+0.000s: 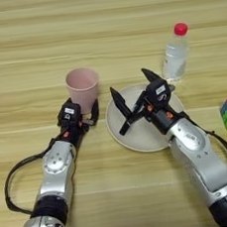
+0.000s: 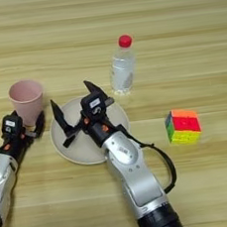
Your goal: Move the objects on the table
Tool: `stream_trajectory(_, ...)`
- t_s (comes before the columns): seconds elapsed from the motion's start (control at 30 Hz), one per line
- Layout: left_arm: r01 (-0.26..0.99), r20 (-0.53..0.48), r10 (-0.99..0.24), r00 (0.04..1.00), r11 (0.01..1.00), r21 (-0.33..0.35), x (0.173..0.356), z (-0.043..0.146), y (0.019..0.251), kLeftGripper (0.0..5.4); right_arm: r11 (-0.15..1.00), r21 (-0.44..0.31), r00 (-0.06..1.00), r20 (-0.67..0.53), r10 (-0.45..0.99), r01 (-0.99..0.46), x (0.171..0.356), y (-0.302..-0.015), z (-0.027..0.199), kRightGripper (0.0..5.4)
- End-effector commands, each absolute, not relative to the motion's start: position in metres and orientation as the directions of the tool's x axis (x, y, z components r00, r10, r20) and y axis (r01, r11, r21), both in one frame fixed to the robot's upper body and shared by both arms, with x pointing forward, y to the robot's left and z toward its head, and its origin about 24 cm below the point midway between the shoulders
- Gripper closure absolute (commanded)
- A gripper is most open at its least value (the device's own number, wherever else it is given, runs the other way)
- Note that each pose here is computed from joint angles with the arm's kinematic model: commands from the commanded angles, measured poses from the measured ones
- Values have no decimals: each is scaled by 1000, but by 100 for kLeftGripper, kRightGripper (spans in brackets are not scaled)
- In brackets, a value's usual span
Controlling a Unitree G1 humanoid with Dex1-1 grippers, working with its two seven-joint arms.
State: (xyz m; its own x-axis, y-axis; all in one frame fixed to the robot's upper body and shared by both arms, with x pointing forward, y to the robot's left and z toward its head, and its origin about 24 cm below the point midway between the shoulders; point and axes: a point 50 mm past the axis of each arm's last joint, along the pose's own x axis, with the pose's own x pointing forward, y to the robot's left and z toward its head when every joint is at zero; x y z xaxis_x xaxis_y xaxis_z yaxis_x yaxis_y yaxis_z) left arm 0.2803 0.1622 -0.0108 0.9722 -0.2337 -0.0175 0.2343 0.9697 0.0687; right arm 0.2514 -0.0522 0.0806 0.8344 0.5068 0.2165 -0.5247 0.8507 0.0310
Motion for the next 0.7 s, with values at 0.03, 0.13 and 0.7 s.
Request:
stream_trajectory(0.03, 231, -18, -230, 973, 970, 82, 282, -10, 162, 168, 851, 43, 833, 236, 500, -523, 252, -51, 83, 0)
stream_trajectory(0.13, 227, -19, -226, 974, 970, 82, 283, -10, 162, 168, 857, 40, 837, 242, 490, -513, 253, -53, 84, 0)
stream_trajectory(0.7, 217, -23, -216, 976, 972, 90, 283, -9, 163, 5, 896, 19, 866, 266, 423, -444, 258, -65, 88, 0)
